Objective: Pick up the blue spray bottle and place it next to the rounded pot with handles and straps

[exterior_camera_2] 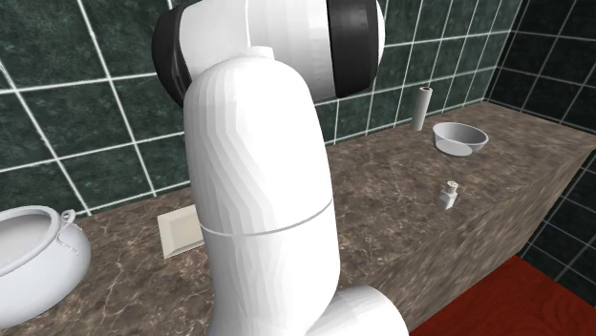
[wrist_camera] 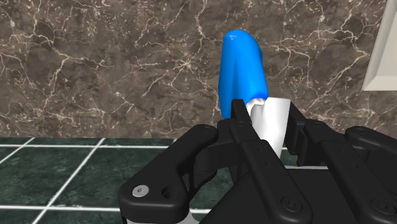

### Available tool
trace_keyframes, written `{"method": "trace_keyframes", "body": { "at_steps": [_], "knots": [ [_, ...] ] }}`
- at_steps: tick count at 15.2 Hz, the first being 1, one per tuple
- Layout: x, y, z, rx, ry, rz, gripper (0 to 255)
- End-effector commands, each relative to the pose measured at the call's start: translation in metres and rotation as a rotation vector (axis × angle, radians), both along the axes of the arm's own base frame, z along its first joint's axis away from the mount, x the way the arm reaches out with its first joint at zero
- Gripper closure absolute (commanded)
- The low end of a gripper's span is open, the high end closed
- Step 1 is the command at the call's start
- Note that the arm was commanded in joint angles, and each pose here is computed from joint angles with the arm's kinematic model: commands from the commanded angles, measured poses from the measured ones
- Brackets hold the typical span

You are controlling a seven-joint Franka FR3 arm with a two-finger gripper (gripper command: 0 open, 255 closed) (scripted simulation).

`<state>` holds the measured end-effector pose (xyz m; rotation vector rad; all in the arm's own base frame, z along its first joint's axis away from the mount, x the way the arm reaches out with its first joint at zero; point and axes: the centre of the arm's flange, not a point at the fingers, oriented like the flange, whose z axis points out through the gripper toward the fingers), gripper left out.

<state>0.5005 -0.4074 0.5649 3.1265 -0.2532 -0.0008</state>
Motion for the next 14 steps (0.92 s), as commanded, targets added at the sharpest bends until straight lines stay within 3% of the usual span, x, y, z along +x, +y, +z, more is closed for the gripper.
{"method": "trace_keyframes", "body": {
  "at_steps": [1, 14],
  "knots": [
    [0.0, 0.0, 0.01, 0.0, 0.0, 0.0, 255],
    [0.0, 0.0, 0.078, 0.0, 0.0, 0.0, 255]
  ]
}}
